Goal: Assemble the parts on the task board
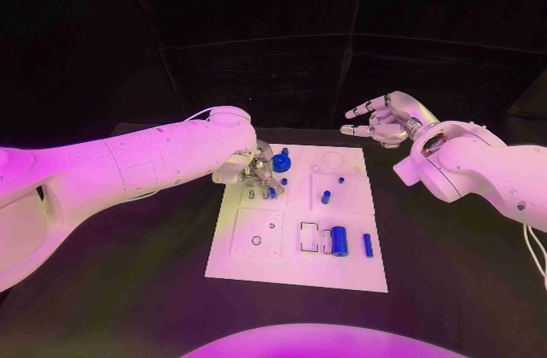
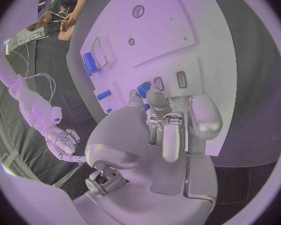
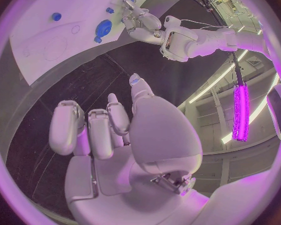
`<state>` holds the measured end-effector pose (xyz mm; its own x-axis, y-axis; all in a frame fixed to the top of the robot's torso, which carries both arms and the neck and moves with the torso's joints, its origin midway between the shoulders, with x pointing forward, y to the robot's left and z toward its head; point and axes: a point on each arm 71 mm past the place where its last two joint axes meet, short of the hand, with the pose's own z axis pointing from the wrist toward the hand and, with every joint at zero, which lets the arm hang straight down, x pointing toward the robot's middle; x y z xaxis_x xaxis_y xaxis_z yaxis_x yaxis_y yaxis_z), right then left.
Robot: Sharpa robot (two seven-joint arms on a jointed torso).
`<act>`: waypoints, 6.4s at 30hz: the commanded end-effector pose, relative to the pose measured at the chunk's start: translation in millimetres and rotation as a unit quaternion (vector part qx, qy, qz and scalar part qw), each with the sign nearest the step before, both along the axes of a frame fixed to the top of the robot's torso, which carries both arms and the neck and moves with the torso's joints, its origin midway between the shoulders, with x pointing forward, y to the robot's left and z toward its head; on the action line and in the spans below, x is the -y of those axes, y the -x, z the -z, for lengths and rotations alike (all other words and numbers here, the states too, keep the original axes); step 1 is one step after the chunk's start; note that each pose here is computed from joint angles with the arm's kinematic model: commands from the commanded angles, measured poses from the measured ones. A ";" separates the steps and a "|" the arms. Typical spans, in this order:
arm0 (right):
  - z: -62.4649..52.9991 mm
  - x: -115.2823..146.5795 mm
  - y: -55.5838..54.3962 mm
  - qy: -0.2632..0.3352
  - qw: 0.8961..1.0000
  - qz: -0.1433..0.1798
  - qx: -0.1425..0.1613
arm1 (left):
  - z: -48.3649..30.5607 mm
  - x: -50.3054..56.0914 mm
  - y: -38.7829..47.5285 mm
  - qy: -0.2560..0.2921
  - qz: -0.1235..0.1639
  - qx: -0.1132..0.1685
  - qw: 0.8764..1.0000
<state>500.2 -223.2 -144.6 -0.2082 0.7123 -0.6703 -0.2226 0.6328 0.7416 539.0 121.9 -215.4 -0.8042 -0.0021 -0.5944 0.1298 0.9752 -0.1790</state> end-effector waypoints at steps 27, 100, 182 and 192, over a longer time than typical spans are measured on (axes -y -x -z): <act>-0.3 3.6 -3.9 0.000 1.000 0.008 0.002 | -1.8 -0.1 0.6 0.006 -0.006 0.012 1.000; 2.0 10.6 -8.6 0.005 1.000 0.016 -0.003 | 14.1 -35.6 22.4 0.073 -0.078 0.041 0.993; 2.0 8.2 -7.8 0.004 1.000 0.013 -0.004 | 17.3 -31.2 9.3 0.043 -0.067 0.035 0.996; 2.0 8.5 -7.8 0.004 1.000 0.013 -0.004 | 17.1 -31.2 8.5 0.044 -0.069 0.037 0.996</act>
<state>508.0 -232.7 -147.9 -0.1919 0.7119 -0.6756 -0.1933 0.6475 0.7372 530.3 153.8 -233.4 -0.7471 -0.1733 -0.6417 0.0051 0.9639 -0.2663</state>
